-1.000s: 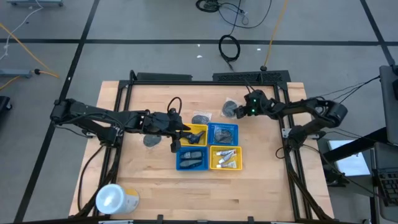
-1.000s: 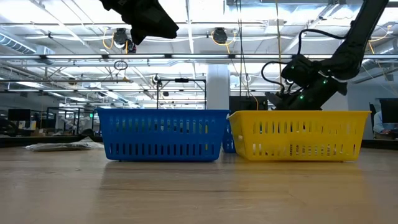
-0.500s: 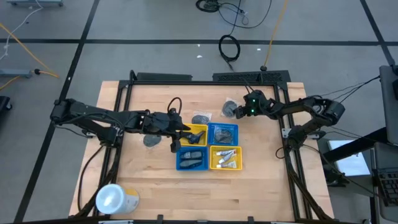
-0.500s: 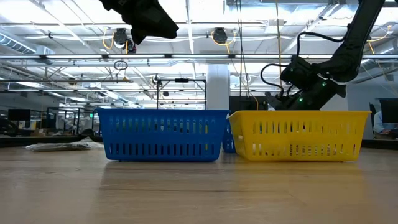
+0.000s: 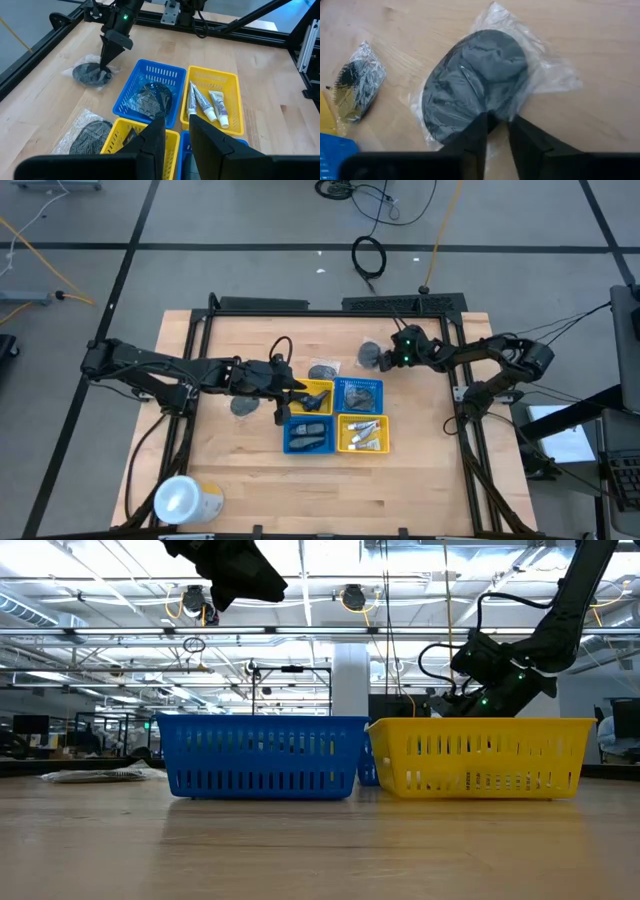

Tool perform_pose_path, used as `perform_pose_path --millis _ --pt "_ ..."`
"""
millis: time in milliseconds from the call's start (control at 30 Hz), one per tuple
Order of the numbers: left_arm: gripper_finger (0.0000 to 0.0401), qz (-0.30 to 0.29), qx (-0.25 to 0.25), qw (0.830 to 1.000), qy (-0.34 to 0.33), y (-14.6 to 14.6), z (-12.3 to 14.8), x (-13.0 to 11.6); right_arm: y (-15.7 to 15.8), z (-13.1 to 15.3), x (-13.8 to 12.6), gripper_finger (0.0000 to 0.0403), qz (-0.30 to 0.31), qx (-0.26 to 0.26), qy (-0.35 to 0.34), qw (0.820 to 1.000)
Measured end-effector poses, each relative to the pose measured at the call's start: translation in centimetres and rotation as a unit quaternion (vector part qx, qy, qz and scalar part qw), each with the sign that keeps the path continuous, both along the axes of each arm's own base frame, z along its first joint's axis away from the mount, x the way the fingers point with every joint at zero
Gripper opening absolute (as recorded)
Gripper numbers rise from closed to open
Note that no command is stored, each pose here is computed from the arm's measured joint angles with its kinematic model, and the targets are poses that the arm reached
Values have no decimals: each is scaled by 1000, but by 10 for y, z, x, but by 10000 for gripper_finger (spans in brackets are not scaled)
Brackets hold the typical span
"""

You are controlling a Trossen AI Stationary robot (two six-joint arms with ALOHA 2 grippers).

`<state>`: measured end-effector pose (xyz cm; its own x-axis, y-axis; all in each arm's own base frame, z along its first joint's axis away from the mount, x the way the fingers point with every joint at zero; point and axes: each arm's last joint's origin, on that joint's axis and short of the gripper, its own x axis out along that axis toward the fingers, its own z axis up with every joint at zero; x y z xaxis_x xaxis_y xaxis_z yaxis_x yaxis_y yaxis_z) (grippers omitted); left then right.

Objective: Pick & Place Travel size toiletries
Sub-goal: Put the black hairbrush into the right blue bin

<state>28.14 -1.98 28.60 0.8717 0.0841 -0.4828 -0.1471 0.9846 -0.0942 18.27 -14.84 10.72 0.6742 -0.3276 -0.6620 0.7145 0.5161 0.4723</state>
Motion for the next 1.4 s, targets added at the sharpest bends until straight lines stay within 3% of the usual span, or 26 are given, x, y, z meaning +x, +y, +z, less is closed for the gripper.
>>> perform_pose_path --millis 167,433,800,1200,1400 --pt "85 0 0 1000 0 0 0 0 0 0 0 6 13 -15 6 1000" --pt "86 0 0 1000 0 0 0 0 -2 7 4 1 22 -31 -32 999" --pt "86 0 1 1000 0 0 0 0 5 49 4 0 69 -61 -140 986" --pt "85 0 1 1000 0 0 0 0 50 92 8 0 163 -108 -203 960" --pt "86 0 1 1000 0 0 0 0 76 96 11 0 222 -101 -201 949"
